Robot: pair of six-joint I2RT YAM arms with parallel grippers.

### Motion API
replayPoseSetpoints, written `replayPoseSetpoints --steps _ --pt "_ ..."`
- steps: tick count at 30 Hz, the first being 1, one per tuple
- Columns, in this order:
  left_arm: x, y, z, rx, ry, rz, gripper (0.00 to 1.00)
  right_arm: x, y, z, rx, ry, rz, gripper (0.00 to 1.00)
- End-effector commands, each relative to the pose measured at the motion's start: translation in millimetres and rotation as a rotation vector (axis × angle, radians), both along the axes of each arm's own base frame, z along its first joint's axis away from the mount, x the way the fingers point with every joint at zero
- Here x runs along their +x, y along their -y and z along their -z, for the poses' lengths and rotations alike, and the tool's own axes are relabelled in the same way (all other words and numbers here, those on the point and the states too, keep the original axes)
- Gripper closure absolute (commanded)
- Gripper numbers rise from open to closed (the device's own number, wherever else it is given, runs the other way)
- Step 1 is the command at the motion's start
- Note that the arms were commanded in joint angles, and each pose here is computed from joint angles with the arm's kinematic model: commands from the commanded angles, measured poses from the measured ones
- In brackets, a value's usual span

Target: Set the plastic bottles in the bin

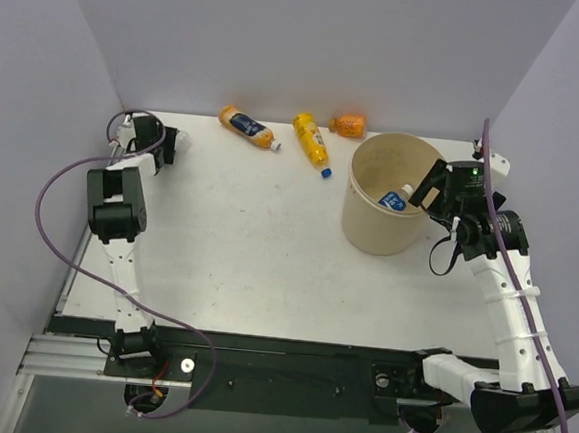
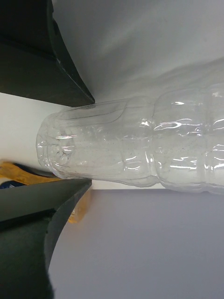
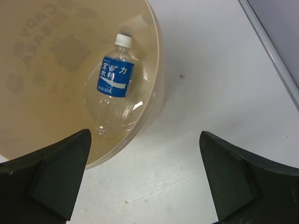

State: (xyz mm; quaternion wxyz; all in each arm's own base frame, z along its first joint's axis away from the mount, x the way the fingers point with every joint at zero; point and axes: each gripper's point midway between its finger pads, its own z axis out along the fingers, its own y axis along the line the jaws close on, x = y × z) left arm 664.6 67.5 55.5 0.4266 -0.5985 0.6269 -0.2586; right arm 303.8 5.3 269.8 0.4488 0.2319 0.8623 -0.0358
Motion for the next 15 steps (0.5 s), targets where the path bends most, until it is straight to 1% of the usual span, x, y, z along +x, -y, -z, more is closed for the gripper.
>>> replayPoseSetpoints --steps 1,2,3,4,5,6,7,8,9,10,11,12,13,14,15 --pt "-31 11 -50 0.062 0.082 0.041 0.36 -20 14 -29 -0.044 0.068 0.038 0.05" --pt "-38 15 -70 0.070 0.108 0.057 0.36 -23 16 -30 -0.050 0.073 0.039 0.05" --pt "-48 28 -69 0.077 0.096 0.111 0.39 -28 17 -33 -0.048 0.088 0.040 0.05" --pt "-55 34 -90 0.092 0.121 0.132 0.40 -30 18 -32 -0.050 0.089 0.040 0.05" --pt "-68 46 -87 0.115 0.092 0.189 0.40 -35 20 -32 -0.051 0.098 0.048 0.05" --pt "-76 52 -110 0.142 0.116 0.213 0.40 -37 21 -32 -0.055 0.097 0.045 0.05" --pt "-88 63 -112 0.189 0.095 0.267 0.40 -40 22 -32 -0.054 0.102 0.046 0.05" --pt "-96 71 -139 0.219 0.134 0.296 0.40 -43 22 -35 -0.052 0.110 0.045 0.05" --pt "-107 84 -138 0.250 0.108 0.354 0.40 -45 22 -35 -0.050 0.111 0.042 0.05" --pt "-115 91 -161 0.277 0.142 0.380 0.40 -47 21 -37 -0.048 0.120 0.036 0.05" --pt "-127 105 -178 0.322 0.158 0.439 0.40 -48 22 -38 -0.047 0.126 0.039 0.05" --pt "-133 112 -185 0.349 0.163 0.473 0.40 -51 22 -40 -0.046 0.136 0.037 0.05" --pt "-148 133 -197 0.390 0.164 0.552 0.40 -53 23 -41 -0.046 0.140 0.038 0.05" --pt "-154 141 -203 0.421 0.168 0.589 0.40 -55 24 -44 -0.049 0.150 0.035 0.05" --pt "-166 160 -218 0.484 0.194 0.666 0.42 -57 25 -44 -0.053 0.152 0.039 0.05"
